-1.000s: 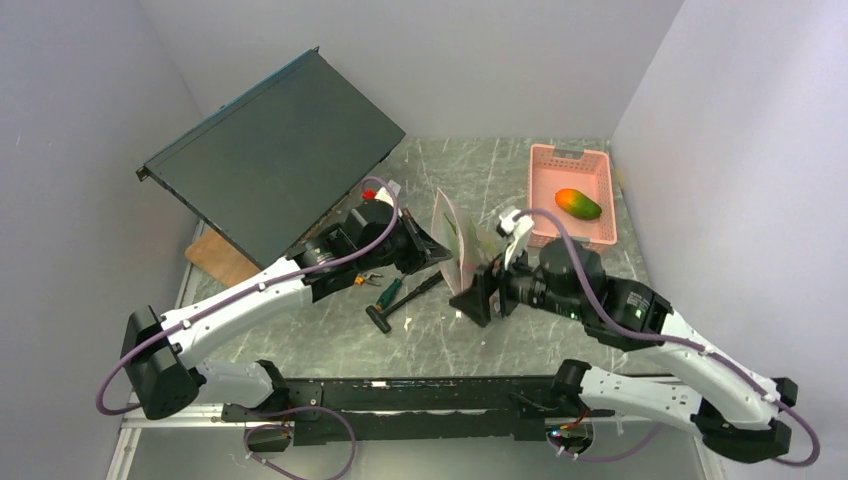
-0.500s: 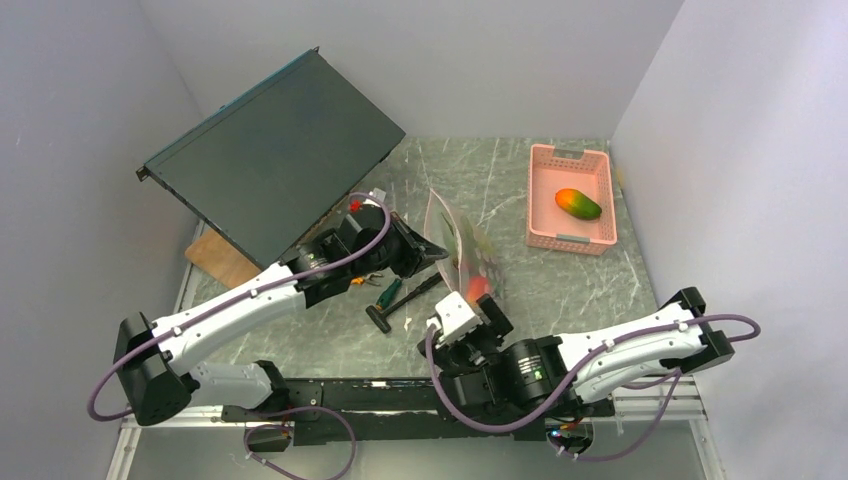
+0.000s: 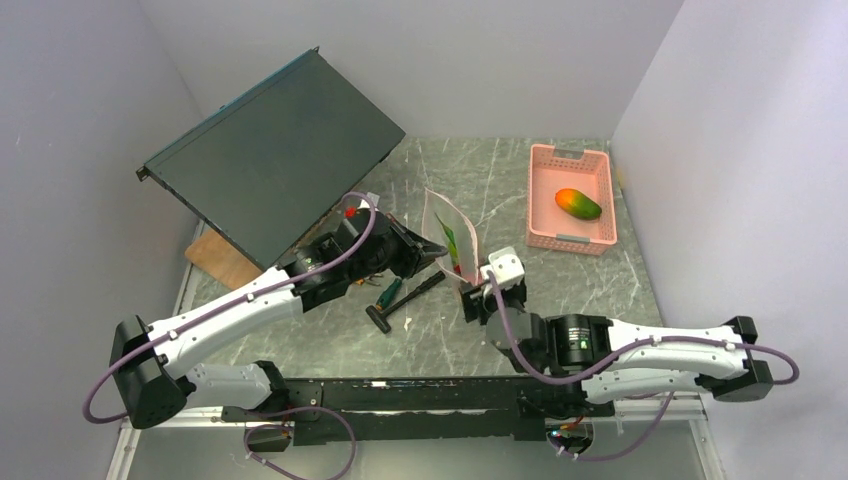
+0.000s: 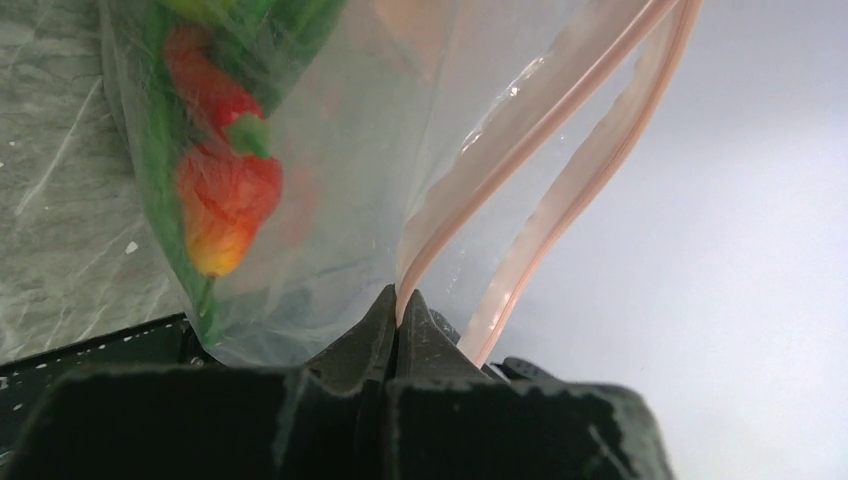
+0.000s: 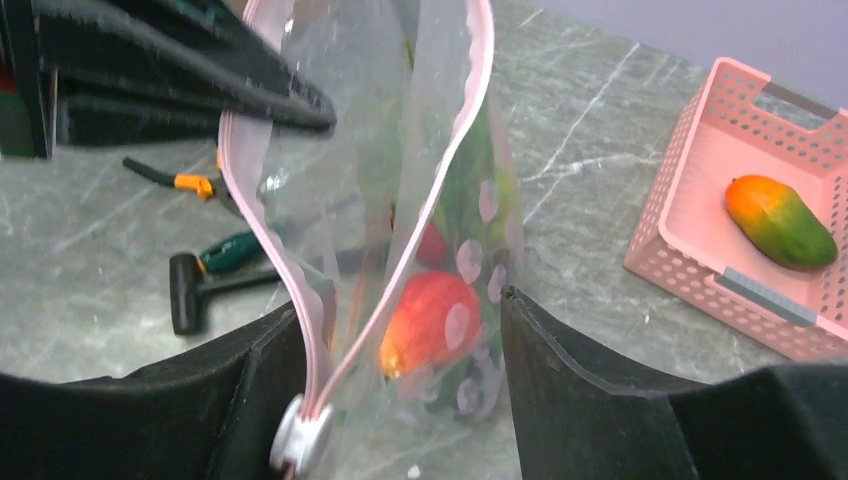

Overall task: Place the food in the zip-top bag and seal the zipper
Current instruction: Zip the zipper food storage bag at the center of the board.

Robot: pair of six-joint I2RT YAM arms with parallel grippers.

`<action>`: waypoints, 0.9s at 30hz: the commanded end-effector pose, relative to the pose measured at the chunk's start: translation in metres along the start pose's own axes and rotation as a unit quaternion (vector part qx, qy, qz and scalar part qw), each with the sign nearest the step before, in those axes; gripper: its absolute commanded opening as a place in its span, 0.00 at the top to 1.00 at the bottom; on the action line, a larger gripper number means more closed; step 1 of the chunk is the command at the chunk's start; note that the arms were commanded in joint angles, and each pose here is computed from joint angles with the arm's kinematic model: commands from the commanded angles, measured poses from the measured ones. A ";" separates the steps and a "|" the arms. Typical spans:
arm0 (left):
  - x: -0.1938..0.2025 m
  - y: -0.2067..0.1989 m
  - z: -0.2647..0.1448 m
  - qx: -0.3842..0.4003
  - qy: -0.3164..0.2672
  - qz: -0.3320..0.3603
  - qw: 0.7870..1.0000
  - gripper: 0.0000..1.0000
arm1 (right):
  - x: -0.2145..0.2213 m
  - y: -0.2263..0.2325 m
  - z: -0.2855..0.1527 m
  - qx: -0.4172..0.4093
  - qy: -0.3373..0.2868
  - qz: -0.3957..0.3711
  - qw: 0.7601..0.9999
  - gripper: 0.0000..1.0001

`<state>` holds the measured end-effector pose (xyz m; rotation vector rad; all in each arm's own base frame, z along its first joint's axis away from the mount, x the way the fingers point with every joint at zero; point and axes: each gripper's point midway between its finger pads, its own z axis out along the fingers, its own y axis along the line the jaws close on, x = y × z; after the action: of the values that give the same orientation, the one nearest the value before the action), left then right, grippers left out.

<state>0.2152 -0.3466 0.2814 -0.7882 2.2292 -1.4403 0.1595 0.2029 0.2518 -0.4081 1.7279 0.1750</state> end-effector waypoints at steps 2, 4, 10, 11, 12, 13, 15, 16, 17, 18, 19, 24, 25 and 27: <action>-0.004 -0.026 -0.011 0.047 -0.011 -0.038 0.998 1.00 | -0.039 0.012 0.016 -0.038 -0.033 0.027 0.998 0.40; -0.003 -0.028 -0.011 0.051 -0.008 -0.036 0.998 1.00 | -0.044 0.012 0.017 -0.038 -0.041 0.020 0.998 0.56; -0.015 -0.026 -0.022 0.049 -0.046 0.034 0.997 0.52 | -0.066 0.001 0.013 -0.039 -0.066 -0.002 0.997 1.00; -0.021 -0.025 -0.026 0.044 -0.060 0.051 0.996 0.43 | -0.072 -0.002 0.012 -0.043 -0.074 -0.006 0.996 1.00; -0.026 -0.024 -0.032 0.041 -0.074 0.072 0.994 0.36 | -0.080 -0.004 0.011 -0.052 -0.083 -0.005 0.995 1.00; -0.031 -0.026 -0.038 0.044 -0.087 0.098 0.990 0.30 | -0.087 -0.005 0.009 -0.065 -0.094 -0.005 0.993 1.00; -0.038 -0.040 -0.053 0.072 -0.110 0.162 0.978 0.24 | -0.105 -0.006 0.006 -0.092 -0.116 -0.007 0.989 1.00; -0.041 -0.049 -0.061 0.089 -0.119 0.198 0.969 0.23 | -0.113 -0.010 0.006 -0.092 -0.123 -0.007 0.988 1.00; -0.043 -0.057 -0.069 0.102 -0.126 0.236 0.958 0.23 | -0.121 -0.012 0.006 -0.095 -0.128 -0.013 0.987 1.00; -0.044 -0.065 -0.078 0.114 -0.132 0.272 0.946 0.23 | -0.128 -0.013 0.008 -0.096 -0.130 -0.023 0.987 1.00; -0.044 -0.072 -0.087 0.123 -0.135 0.305 0.935 0.23 | -0.136 -0.014 0.011 -0.099 -0.132 -0.032 0.986 1.00; -0.054 -0.087 -0.130 0.141 -0.169 0.405 0.887 0.22 | -0.168 -0.006 0.034 -0.141 -0.130 -0.070 0.979 1.00; -0.055 -0.088 -0.139 0.149 -0.174 0.422 0.877 0.22 | -0.174 -0.004 0.039 -0.151 -0.130 -0.075 0.977 1.00; -0.057 -0.089 -0.154 0.158 -0.186 0.455 0.857 0.21 | -0.180 -0.005 0.052 -0.163 -0.123 -0.086 0.975 1.00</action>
<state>0.2008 -0.2588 0.4031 -0.0584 1.7422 -1.1479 0.2306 0.2254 0.3920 -0.6013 1.4939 0.2810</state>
